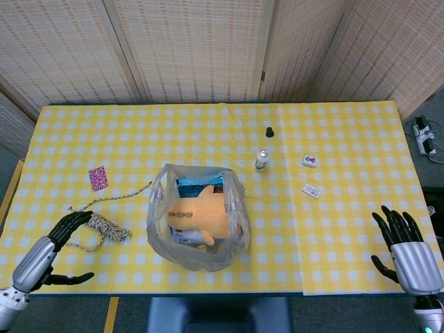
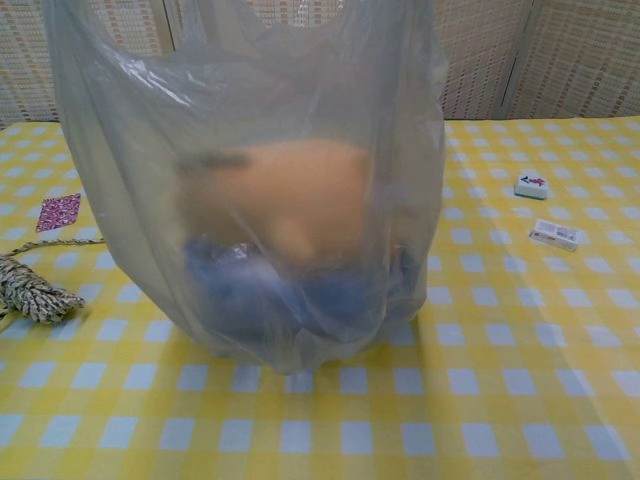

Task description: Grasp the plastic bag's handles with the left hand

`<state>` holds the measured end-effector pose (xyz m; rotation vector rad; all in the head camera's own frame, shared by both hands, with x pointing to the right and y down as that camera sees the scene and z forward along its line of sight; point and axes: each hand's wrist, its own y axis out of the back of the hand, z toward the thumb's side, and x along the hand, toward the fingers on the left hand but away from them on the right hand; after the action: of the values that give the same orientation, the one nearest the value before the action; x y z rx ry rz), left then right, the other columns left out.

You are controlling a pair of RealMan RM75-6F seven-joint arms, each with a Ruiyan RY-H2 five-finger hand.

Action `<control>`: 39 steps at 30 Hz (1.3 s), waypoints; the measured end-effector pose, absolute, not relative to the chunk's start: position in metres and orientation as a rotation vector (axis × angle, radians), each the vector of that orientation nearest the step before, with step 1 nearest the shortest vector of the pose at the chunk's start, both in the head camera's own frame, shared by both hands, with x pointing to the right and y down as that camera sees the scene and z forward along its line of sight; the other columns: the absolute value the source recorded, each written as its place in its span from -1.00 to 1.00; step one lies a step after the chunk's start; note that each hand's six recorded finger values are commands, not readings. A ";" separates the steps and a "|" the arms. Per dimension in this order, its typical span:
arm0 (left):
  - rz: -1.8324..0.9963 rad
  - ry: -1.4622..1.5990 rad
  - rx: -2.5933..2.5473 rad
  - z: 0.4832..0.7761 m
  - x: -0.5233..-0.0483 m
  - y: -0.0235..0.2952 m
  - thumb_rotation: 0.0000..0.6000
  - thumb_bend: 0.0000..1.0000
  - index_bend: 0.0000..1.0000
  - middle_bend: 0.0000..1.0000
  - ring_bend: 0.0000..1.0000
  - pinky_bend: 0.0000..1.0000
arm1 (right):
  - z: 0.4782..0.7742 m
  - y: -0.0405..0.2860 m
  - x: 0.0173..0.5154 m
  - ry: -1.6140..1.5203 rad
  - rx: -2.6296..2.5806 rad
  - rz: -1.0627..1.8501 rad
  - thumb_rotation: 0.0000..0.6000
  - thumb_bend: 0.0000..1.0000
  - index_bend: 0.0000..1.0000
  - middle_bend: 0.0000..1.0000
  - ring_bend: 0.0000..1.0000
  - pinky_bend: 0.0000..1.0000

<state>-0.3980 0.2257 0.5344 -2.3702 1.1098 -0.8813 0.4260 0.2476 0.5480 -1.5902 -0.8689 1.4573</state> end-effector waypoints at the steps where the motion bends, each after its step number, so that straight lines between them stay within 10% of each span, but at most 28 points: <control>1: -0.862 1.098 -2.392 0.535 -0.394 0.220 1.00 -0.85 -0.95 -0.83 -1.00 -1.00 | 0.548 0.248 0.426 -0.870 -1.592 1.457 1.00 -0.40 -1.00 -1.00 -1.00 -1.00; 39: -0.541 0.824 -2.754 0.528 -0.297 0.170 1.00 -0.94 -0.90 -0.83 -1.00 -1.00 | 0.554 0.243 0.431 -0.879 -1.637 1.484 1.00 -0.40 -1.00 -1.00 -1.00 -1.00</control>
<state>-0.2968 0.1701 0.5276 -2.7536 0.8239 -0.5406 0.4308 0.2427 0.5543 -1.6373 -0.8787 1.4836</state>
